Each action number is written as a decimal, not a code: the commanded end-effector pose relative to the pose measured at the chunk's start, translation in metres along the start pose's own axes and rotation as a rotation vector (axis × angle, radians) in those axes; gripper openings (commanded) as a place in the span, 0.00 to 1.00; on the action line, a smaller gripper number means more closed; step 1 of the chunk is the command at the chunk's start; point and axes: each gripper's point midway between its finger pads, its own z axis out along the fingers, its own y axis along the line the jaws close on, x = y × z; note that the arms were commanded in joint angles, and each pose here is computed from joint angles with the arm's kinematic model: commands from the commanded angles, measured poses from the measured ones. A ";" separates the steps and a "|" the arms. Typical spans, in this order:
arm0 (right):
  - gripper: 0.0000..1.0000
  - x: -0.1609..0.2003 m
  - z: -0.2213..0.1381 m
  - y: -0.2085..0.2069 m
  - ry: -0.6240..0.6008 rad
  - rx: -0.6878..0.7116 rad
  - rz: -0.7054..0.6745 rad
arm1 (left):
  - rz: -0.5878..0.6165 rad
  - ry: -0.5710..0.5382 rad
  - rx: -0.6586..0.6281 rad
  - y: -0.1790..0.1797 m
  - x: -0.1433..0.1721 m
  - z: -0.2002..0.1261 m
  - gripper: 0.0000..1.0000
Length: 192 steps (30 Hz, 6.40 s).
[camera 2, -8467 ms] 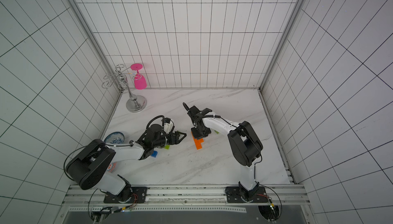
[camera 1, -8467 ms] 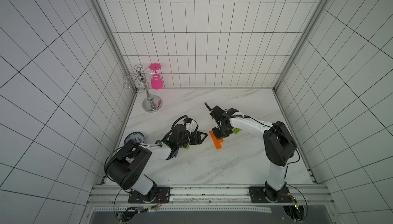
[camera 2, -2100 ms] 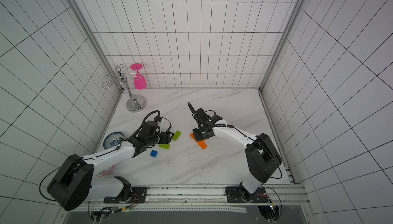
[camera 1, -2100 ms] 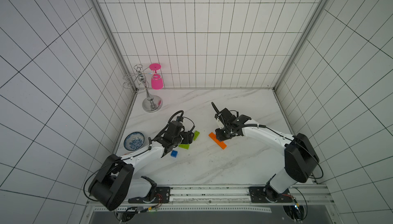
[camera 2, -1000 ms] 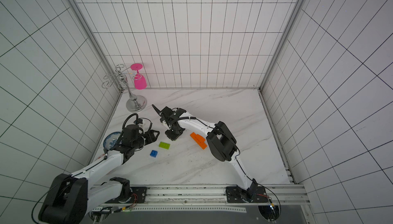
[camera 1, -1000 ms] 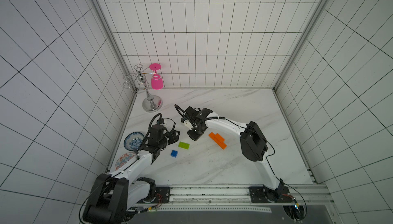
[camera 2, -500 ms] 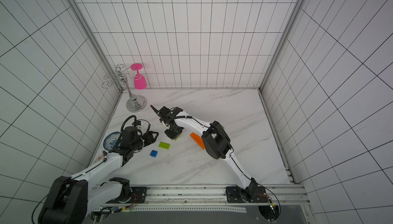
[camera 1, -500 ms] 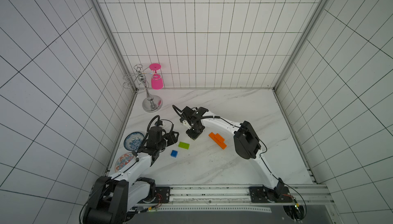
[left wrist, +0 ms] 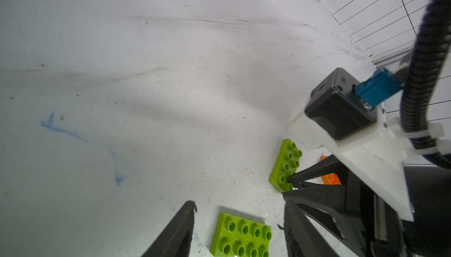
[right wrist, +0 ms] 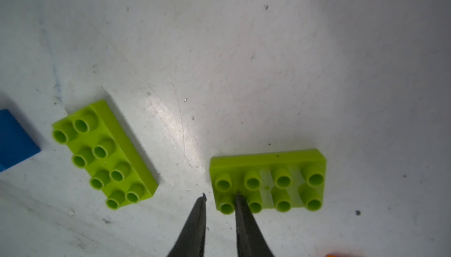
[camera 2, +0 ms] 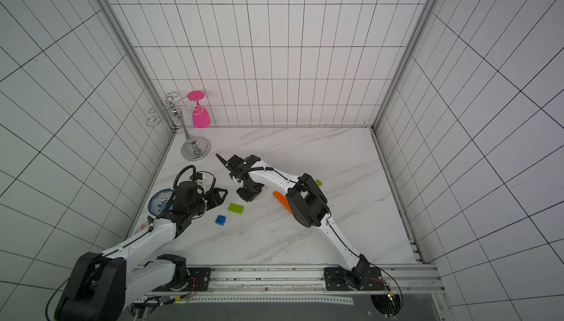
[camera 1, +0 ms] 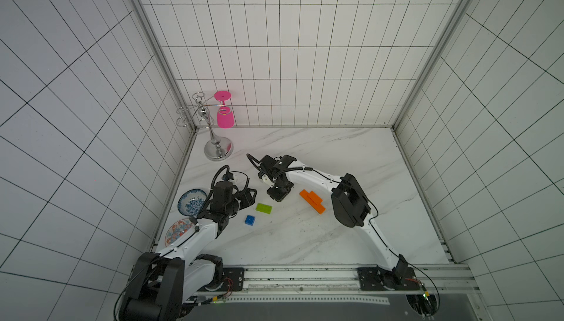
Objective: Assemble a small pinwheel with lego
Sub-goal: Pick up the lego brick from the center of the board, then assemble the lego brick with the lego brick.
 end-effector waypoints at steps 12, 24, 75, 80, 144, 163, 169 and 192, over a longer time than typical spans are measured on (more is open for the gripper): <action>0.22 0.012 0.007 0.006 0.088 0.011 -0.046 | 0.005 -0.013 0.008 0.000 -0.002 0.000 0.60; 0.14 0.015 0.011 0.009 0.102 0.006 -0.049 | 0.007 -0.017 0.006 0.000 -0.004 0.000 0.60; 0.12 0.078 -0.043 -0.098 0.002 0.143 0.294 | 0.168 0.175 0.285 -0.123 0.074 0.064 0.62; 0.12 0.085 -0.037 -0.096 0.027 0.133 0.290 | 0.169 0.182 0.284 -0.123 0.076 0.066 0.62; 0.12 0.123 0.002 -0.099 0.154 0.173 0.346 | 0.173 0.183 0.271 -0.119 0.077 0.064 0.62; 0.12 0.170 0.044 -0.078 0.335 0.162 0.316 | 0.177 0.155 0.240 -0.109 0.065 0.057 0.62; 0.13 0.174 0.044 -0.075 0.369 0.147 0.308 | 0.172 0.144 0.229 -0.103 0.061 0.054 0.62; 0.26 0.077 -0.074 -0.094 -0.028 0.173 0.340 | 0.221 0.045 0.185 -0.106 0.025 0.021 0.63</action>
